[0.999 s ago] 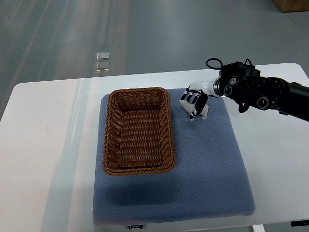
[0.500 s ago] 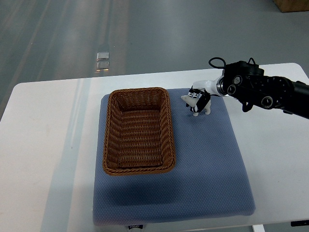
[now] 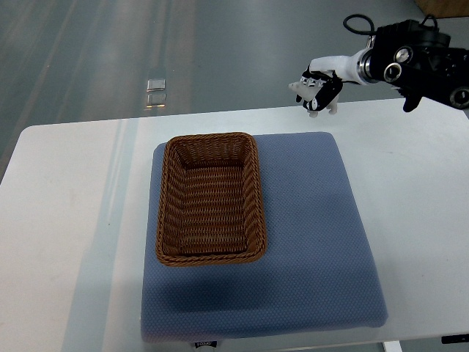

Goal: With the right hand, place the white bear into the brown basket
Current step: 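Lift the bear with the right hand and carry it toward the basket, then lower the held bear into the brown wicker basket with the right hand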

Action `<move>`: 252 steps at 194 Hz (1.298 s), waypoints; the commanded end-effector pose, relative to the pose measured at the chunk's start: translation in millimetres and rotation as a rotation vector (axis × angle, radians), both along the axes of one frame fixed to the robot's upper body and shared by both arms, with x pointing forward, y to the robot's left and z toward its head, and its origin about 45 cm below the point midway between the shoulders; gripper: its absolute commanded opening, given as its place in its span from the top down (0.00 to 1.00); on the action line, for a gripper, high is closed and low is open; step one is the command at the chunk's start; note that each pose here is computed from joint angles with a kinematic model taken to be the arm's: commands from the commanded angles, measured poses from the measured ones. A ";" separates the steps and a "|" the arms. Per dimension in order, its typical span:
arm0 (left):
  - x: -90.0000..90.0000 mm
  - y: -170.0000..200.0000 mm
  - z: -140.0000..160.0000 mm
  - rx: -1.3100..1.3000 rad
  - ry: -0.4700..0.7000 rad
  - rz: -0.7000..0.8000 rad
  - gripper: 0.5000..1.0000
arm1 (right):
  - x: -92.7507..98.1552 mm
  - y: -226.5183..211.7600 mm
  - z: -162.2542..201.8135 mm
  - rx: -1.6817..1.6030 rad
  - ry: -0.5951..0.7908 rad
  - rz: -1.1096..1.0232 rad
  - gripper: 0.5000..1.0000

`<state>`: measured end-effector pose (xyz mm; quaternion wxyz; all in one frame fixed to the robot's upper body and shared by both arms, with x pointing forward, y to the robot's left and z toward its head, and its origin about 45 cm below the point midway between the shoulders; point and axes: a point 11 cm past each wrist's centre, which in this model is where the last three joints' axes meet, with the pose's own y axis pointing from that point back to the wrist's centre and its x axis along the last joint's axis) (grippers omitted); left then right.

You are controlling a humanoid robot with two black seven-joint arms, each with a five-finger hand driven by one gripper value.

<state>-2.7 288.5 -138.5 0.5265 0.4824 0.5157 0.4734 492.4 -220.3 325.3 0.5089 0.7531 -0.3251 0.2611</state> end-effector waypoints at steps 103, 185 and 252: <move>0.0 -0.6 0.0 -0.002 0.000 0.000 0.00 | -2.9 58.0 27.4 0.140 -0.177 0.046 0.82; 0.9 -0.6 0.1 -0.002 -0.002 -0.002 0.00 | -31.6 153.8 -55.2 0.185 -0.069 0.148 0.80; 0.7 -0.8 0.1 -0.003 -0.001 -0.004 0.00 | -56.4 181.1 -102.3 0.251 -0.012 0.133 0.78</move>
